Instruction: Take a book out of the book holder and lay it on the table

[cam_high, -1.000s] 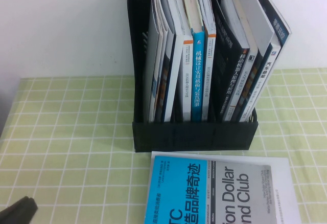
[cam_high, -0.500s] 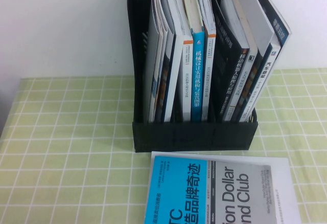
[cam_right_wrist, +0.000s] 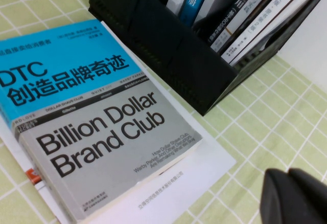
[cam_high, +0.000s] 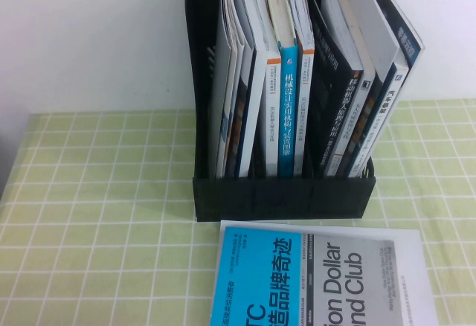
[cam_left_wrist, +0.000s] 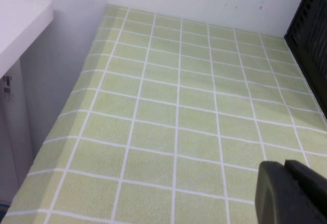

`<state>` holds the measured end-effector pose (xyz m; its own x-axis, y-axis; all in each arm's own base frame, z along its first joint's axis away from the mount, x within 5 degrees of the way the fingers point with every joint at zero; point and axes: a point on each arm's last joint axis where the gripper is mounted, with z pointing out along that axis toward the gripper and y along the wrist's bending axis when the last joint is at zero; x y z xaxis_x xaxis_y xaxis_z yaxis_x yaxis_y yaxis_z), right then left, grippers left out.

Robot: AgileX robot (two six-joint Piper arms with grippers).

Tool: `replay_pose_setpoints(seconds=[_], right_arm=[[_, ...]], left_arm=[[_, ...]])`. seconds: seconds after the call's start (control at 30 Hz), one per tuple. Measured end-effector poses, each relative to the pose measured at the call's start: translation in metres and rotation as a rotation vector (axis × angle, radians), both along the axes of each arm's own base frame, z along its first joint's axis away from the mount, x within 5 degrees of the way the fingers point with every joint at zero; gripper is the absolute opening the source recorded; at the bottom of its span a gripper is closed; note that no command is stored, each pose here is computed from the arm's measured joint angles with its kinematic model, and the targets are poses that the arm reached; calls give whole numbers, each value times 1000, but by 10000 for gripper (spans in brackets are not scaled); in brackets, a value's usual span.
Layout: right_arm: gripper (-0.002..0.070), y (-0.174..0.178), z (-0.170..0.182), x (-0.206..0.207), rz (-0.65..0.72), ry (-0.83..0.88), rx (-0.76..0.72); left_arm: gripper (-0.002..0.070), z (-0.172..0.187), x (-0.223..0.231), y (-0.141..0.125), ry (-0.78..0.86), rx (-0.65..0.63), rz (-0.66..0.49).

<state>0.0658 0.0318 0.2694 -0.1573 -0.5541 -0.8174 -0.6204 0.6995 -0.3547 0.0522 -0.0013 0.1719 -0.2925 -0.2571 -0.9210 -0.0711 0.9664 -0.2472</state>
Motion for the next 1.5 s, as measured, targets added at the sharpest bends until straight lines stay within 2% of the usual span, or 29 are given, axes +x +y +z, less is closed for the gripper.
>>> replay_pose_setpoints(seconds=[0.2,0.3,0.47,0.63,0.77,0.9,1.03,1.37,1.5], right_arm=[[-1,0,0,0,0,-1,2],[-1,-4,1,1,-43,-8,10],[-1,-20,2,4,-253,-20,25],[-1,-45,4,-2,-554,-57,70],[-1,-57,10,-15,-749,-127,276],[-1,-56,3,-24,-860,-193,528],[-1,-50,-19,-19,-891,-166,634],[-1,-39,-68,-12,-736,-216,561],[-1,-38,-86,-11,-736,-168,530]], left_arm=[[-2,0,0,0,0,0,0],[-2,0,0,0,0,2,0],[-2,0,0,0,0,2,0],[-2,0,0,0,0,4,0],[-2,0,0,0,0,4,0],[-2,0,0,0,0,4,0],[-2,0,0,0,0,4,0],[-2,0,0,0,0,2,1],[-2,0,0,0,0,2,1]])
